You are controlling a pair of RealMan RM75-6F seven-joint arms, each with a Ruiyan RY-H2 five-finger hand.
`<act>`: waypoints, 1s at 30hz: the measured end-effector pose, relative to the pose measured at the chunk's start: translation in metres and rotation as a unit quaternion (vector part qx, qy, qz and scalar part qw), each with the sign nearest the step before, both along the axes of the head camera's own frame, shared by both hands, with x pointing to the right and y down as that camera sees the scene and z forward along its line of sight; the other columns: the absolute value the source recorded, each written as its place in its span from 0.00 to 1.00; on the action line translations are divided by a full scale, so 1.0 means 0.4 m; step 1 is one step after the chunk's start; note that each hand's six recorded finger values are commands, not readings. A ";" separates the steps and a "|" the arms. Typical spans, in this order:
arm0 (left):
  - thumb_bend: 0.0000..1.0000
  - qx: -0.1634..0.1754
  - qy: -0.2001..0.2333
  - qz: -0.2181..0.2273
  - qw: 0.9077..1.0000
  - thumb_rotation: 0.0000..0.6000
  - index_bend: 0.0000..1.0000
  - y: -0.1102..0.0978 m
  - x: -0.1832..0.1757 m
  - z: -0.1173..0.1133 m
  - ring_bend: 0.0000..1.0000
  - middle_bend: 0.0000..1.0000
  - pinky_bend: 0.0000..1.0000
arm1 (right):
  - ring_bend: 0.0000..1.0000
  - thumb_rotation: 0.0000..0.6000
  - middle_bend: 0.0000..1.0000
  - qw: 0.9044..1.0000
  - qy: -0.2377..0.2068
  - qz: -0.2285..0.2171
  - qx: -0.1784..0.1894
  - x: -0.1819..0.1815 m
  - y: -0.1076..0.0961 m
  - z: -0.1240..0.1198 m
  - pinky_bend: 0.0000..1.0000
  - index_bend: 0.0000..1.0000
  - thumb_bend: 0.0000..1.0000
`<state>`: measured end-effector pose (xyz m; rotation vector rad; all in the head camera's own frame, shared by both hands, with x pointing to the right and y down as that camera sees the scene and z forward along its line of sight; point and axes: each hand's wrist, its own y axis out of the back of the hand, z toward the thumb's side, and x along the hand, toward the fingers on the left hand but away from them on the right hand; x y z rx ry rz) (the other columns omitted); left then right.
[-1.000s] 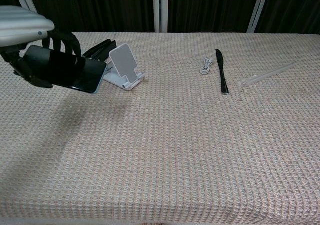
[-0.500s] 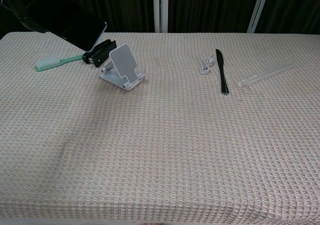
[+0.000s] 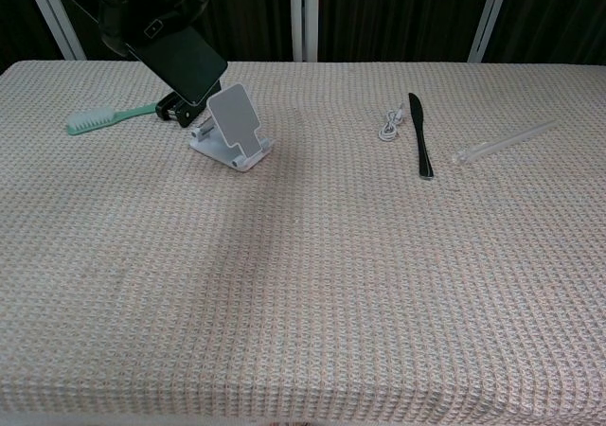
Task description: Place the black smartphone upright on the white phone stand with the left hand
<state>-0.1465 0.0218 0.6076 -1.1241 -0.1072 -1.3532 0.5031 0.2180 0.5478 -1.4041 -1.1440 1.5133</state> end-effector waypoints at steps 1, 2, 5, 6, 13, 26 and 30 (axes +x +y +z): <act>0.41 -0.002 -0.010 0.001 1.000 1.00 0.54 0.002 0.009 0.004 0.43 0.56 0.48 | 0.00 1.00 0.00 1.000 0.000 0.001 -0.001 0.002 0.001 0.001 0.00 0.00 0.17; 0.41 -0.006 -0.020 0.001 1.000 1.00 0.54 0.005 0.020 0.010 0.43 0.56 0.48 | 0.00 1.00 0.00 1.000 -0.001 0.002 -0.001 0.004 0.002 0.002 0.00 0.00 0.17; 0.41 -0.014 -0.039 0.001 0.999 1.00 0.54 0.012 0.047 0.021 0.43 0.56 0.48 | 0.00 1.00 0.00 1.000 -0.002 0.004 -0.001 0.010 0.003 0.004 0.00 0.00 0.17; 0.41 -0.015 -0.044 0.000 0.999 1.00 0.54 0.013 0.053 0.024 0.43 0.56 0.48 | 0.00 1.00 0.00 1.000 -0.002 0.005 -0.001 0.011 0.003 0.004 0.00 0.00 0.17; 0.41 -0.024 -0.072 -0.002 0.997 1.00 0.54 0.012 0.097 0.039 0.43 0.55 0.48 | 0.00 1.00 0.00 1.000 -0.006 0.007 -0.001 0.014 0.008 0.009 0.00 0.00 0.17; 0.42 -0.023 -0.099 0.012 0.995 1.00 0.54 0.014 0.164 0.077 0.43 0.55 0.48 | 0.00 1.00 0.00 1.000 -0.007 0.016 -0.003 0.034 0.011 0.013 0.00 0.00 0.17; 0.43 -0.024 -0.108 0.016 0.994 1.00 0.54 0.014 0.177 0.093 0.43 0.55 0.48 | 0.00 1.00 0.00 1.000 -0.009 0.017 -0.006 0.037 0.012 0.018 0.00 0.00 0.17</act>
